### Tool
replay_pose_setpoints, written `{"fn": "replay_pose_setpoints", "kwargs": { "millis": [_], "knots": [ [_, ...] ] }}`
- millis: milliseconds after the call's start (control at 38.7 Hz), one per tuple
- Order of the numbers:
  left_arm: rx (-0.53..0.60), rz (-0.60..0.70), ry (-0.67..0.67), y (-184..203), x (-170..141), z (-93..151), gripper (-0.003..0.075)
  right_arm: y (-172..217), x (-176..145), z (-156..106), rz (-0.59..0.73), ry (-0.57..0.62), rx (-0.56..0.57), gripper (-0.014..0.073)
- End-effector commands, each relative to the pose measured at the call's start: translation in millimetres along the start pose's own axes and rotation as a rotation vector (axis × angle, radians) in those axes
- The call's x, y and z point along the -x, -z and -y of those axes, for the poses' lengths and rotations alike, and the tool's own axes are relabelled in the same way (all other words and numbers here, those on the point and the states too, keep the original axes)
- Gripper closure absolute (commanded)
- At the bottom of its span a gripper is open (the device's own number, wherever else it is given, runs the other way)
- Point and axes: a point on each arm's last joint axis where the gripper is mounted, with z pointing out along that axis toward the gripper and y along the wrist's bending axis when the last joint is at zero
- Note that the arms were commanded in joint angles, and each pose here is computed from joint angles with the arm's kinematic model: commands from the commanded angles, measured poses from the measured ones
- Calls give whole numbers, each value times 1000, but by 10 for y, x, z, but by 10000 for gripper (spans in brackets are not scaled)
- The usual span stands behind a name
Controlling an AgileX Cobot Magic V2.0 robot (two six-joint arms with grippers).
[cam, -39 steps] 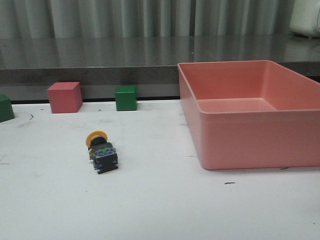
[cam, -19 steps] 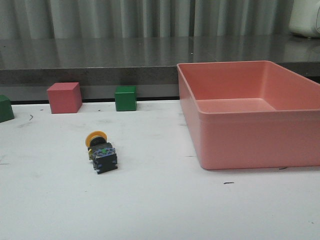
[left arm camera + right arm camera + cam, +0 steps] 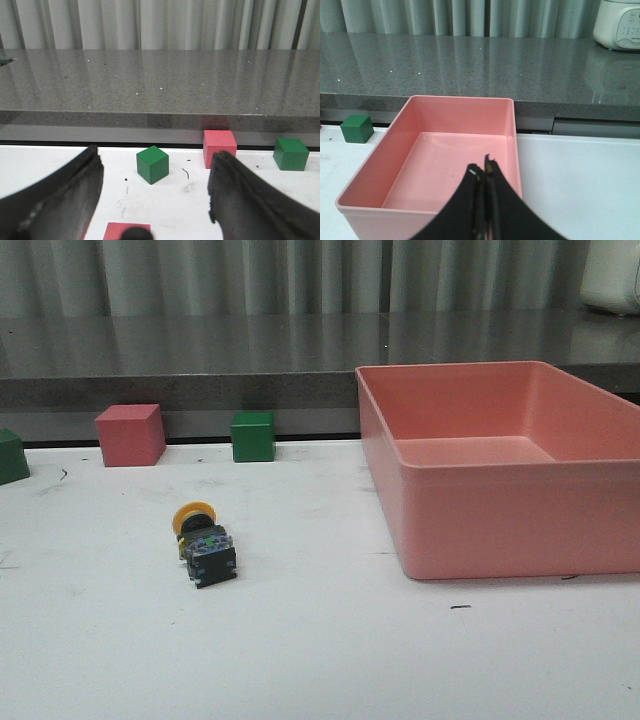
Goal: Place and stand button with both arms
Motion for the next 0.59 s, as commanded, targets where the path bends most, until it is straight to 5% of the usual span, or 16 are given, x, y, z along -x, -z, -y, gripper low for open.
{"fn": "replay_pose_setpoints", "kwargs": {
  "millis": [0,310,569],
  "knots": [
    [-22,124,96,4,204,14,283,15,161,-14,108,23,10,658],
    [-141,-104,101,-350,188,191,283,15,161,-14,108,23,10,658],
    [-363,-257,47,-788,212,699,283,15,161,-14,108,23,10,658]
  ]
}}
